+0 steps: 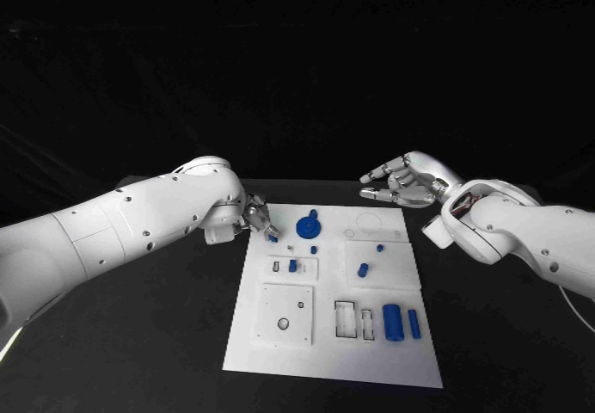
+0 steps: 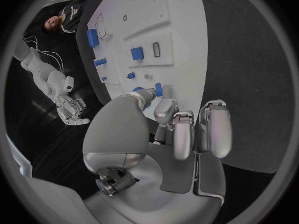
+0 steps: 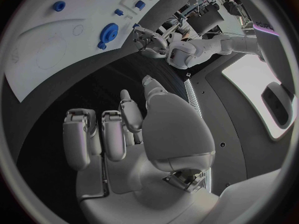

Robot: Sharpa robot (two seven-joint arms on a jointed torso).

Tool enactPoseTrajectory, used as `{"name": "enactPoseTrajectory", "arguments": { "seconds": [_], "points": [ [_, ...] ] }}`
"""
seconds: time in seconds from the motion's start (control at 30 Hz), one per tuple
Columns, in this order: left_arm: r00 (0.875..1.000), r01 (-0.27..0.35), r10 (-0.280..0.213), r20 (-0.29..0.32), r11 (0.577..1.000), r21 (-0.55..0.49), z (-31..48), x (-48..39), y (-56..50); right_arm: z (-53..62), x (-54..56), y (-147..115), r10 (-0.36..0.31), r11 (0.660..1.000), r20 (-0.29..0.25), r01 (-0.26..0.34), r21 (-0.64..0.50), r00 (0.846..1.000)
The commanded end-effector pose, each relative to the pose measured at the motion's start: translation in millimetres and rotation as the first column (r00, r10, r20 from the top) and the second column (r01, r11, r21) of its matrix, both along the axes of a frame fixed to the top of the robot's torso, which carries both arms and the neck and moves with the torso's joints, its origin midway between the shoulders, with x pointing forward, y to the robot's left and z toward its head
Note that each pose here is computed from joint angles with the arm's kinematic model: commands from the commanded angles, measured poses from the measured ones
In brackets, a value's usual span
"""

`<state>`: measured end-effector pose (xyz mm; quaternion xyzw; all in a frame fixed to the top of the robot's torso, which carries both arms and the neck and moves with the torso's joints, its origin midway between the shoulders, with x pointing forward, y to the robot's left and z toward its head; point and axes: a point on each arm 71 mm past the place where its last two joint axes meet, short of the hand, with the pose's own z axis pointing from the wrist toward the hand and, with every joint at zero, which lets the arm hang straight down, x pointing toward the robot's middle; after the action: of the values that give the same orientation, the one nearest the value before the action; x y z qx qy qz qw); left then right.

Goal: Assemble the parts on the task board

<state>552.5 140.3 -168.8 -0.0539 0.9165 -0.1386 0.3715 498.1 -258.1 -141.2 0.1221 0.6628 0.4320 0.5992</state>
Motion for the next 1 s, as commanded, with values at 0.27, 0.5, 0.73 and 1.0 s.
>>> {"name": "enactPoseTrajectory", "arguments": {
  "seconds": [0.27,0.5,0.73,1.0],
  "points": [
    [0.992,-0.005,0.011,0.126,0.999,-0.051,-2.5,-29.1,1.9,-2.3,-0.3,-0.4,0.014,1.000,-0.006,-0.014,-0.006,1.000],
    [0.987,0.018,-0.012,0.162,0.999,-0.038,-10.5,-42.4,9.6,-3.3,-0.2,0.0,0.015,1.000,-0.008,-0.015,-0.005,1.000],
    [0.989,0.049,-0.041,0.144,0.998,-0.051,-16.8,-50.4,8.6,-4.0,0.2,1.8,0.017,1.000,-0.006,-0.017,-0.003,1.000],
    [0.992,0.072,-0.066,0.108,0.996,-0.048,-24.1,-56.8,4.4,-4.5,0.3,2.8,0.019,1.000,-0.006,-0.019,-0.002,1.000]
  ]
}}
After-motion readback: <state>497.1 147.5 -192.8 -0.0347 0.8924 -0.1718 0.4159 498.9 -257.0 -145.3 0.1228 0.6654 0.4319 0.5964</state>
